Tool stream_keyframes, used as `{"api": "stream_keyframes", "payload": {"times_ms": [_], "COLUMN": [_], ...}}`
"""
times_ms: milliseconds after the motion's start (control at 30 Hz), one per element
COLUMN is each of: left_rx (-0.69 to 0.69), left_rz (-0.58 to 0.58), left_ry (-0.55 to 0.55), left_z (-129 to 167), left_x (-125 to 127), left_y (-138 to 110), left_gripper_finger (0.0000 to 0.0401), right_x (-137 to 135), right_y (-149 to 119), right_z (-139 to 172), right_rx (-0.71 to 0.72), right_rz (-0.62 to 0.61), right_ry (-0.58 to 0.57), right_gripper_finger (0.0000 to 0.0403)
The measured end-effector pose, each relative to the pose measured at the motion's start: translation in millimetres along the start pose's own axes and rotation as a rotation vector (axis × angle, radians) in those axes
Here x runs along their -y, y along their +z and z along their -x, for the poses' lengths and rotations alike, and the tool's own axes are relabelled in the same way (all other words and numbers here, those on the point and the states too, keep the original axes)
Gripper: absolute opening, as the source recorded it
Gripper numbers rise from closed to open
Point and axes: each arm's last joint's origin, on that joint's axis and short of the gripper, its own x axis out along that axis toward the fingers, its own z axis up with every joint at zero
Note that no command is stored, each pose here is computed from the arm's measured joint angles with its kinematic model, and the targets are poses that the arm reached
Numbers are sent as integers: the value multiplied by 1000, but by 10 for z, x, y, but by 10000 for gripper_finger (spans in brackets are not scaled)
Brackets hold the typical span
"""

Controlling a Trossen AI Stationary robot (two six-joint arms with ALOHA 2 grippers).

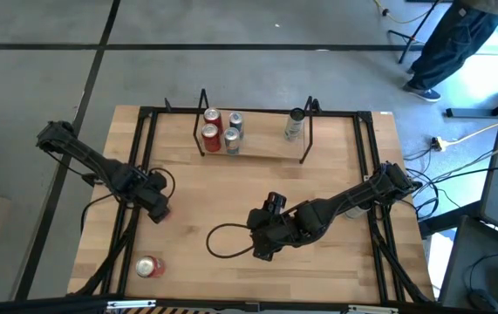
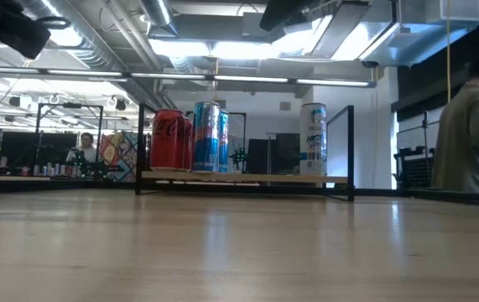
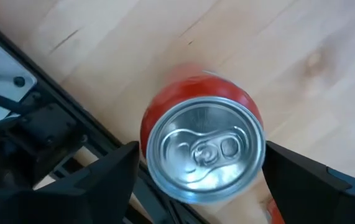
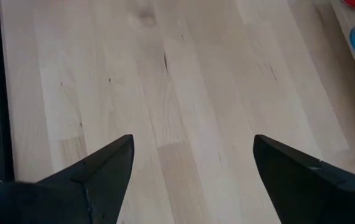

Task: Place canned beverage on shelf
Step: Put the top red soda can on the shelf

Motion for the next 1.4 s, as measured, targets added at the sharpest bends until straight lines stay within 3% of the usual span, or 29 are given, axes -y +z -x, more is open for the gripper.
{"api": "stream_keyframes", "payload": {"times_ms": [267, 400, 500, 600, 733, 1033, 1233, 1400], "left_rx": [50, 54, 90, 157, 284, 321, 251, 216], "left_rz": [-95, -114, -196, -271, -324, -461, -516, -527], "left_ry": [-64, -78, -169, -276, -319, -268, -249, -209], "left_z": [-147, -152, -146, -87, 71, 249, 139, -30], "left_x": [59, 71, 167, 303, 506, 1213, 1693, 1965], "left_y": [29, 36, 58, 91, 204, 766, 1301, 1634], "left_gripper_finger": [315, 281, 251, 250, 250, 250, 250, 250], "right_x": [10, 16, 27, 52, 161, 655, 928, 1003], "right_y": [-15, -62, -86, -128, -265, -850, -1239, -1423], "right_z": [0, 37, 176, 347, 485, 580, 559, 465], "right_rx": [-15, -45, -44, -58, -87, -14, -13, -84], "right_rz": [7, 28, 61, 108, 143, 75, 45, 75], "right_ry": [-10, -27, -15, 3, 34, 111, 115, 105], "right_gripper_finger": [317, 317, 317, 317, 317, 317, 317, 317]}}
